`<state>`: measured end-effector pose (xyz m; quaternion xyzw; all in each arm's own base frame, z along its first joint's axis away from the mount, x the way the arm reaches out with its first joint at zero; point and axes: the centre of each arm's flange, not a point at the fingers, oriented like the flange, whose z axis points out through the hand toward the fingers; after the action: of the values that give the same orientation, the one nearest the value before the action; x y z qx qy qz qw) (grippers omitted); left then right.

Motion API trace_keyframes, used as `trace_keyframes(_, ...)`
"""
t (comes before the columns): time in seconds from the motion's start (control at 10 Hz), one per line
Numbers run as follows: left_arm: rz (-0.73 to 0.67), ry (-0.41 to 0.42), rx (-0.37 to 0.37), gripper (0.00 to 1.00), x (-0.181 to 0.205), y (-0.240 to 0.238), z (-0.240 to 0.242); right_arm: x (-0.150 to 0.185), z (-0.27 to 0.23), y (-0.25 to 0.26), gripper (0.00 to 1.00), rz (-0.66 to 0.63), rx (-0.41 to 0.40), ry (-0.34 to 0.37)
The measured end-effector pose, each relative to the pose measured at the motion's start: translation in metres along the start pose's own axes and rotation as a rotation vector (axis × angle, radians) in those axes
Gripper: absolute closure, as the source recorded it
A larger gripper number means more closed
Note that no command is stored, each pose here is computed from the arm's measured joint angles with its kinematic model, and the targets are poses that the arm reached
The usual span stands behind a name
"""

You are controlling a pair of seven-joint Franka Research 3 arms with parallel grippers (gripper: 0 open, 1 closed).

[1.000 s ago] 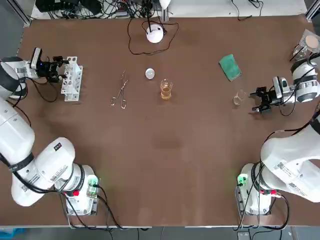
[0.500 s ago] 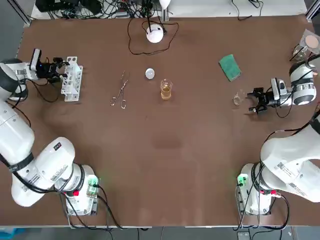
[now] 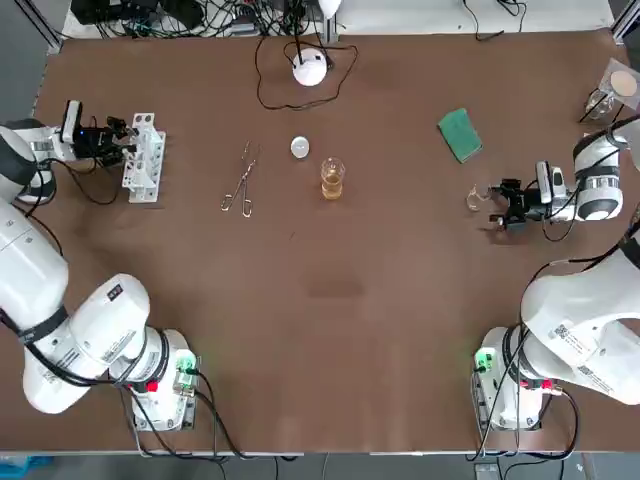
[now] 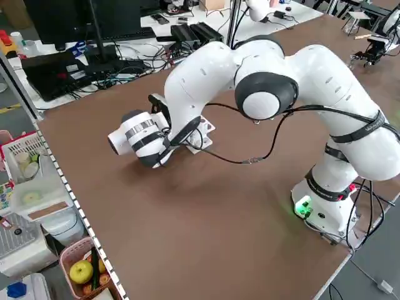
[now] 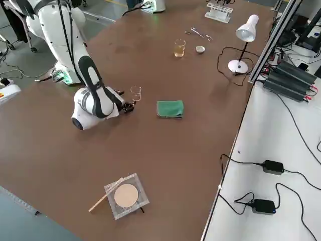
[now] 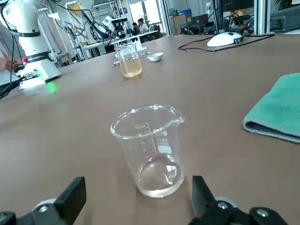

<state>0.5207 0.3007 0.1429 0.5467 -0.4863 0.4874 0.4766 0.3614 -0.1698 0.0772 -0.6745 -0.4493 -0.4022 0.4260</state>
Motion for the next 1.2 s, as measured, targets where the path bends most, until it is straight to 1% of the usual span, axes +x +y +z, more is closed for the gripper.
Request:
trace_keyframes(0.3,-0.005,0.004,0.001,0.47,-0.006,-0.001,0.004,0.007,0.013,0.004,0.00,-0.024,0.015,0.014)
trace_keyframes(0.5,0.002,0.013,0.003,0.52,-0.004,-0.003,0.006,0.012,0.021,0.007,0.00,-0.052,0.025,0.022)
trace_keyframes(0.6,0.004,0.016,0.003,0.59,-0.003,-0.004,0.008,0.014,0.022,0.008,0.00,-0.069,0.020,0.026)
trace_keyframes(0.9,0.005,0.017,0.009,0.75,-0.003,-0.003,0.006,0.020,0.029,0.013,0.00,-0.091,0.002,0.039)
trace_keyframes(1.0,0.011,0.025,0.013,0.79,-0.002,-0.005,0.007,0.022,0.035,0.015,0.00,-0.097,0.002,0.041)
trace_keyframes(1.2,0.012,0.027,0.011,0.79,-0.001,-0.006,0.009,0.025,0.042,0.017,0.00,-0.105,0.010,0.038)
